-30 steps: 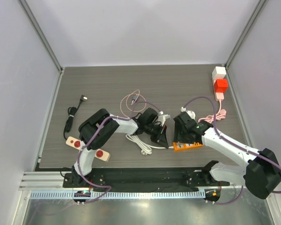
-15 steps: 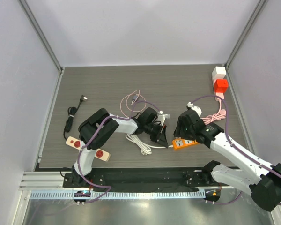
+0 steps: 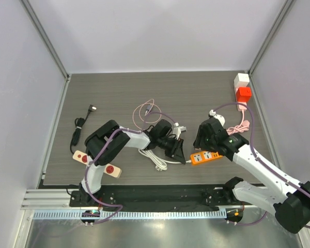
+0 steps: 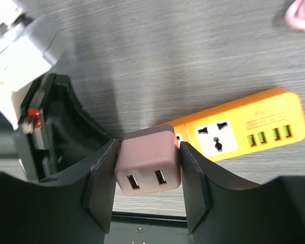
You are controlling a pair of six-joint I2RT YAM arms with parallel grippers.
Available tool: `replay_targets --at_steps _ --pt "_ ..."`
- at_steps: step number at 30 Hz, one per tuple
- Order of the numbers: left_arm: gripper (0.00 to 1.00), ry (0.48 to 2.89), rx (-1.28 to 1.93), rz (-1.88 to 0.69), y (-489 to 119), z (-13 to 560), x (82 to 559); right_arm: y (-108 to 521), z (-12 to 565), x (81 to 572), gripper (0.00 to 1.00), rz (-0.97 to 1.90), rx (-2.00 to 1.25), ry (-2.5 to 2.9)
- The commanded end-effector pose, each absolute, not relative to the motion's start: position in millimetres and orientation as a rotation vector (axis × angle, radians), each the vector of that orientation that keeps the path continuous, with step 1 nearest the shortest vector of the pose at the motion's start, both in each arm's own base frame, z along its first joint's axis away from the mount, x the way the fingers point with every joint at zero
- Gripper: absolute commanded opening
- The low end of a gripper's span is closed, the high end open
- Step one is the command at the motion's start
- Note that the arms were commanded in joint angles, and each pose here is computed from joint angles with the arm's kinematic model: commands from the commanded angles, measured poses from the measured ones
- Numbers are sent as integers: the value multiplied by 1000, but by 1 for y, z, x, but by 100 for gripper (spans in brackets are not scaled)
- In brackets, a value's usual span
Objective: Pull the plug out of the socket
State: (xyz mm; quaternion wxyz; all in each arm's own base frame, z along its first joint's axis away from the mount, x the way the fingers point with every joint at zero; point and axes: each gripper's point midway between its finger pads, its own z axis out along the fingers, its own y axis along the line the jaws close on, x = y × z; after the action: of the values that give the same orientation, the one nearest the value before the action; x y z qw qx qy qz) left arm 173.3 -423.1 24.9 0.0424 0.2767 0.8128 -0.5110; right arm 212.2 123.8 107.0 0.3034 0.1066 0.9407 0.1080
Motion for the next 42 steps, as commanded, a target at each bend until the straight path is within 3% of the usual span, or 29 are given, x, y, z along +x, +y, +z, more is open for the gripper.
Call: replay_targets --at_steps 1,10,16,23,28,33,42 --pt "33 2334 896 -1600 -424 59 177 124 141 239 1 255 268 2389" --pt "57 2150 938 -1440 -422 144 201 115 182 273 1 213 273 2296" --pt "57 2003 789 -1395 -384 217 244 125 193 300 1 287 276 2237" --pt "56 1814 429 -1212 -302 275 334 164 193 348 1 421 268 2061" --pt "59 1678 307 -1070 -262 259 342 196 149 378 1 405 239 2059" --pt "60 1731 280 -891 -234 210 338 235 136 410 1 337 191 1955" --pt "65 1738 170 -711 -201 191 356 261 110 457 7 262 191 1930"
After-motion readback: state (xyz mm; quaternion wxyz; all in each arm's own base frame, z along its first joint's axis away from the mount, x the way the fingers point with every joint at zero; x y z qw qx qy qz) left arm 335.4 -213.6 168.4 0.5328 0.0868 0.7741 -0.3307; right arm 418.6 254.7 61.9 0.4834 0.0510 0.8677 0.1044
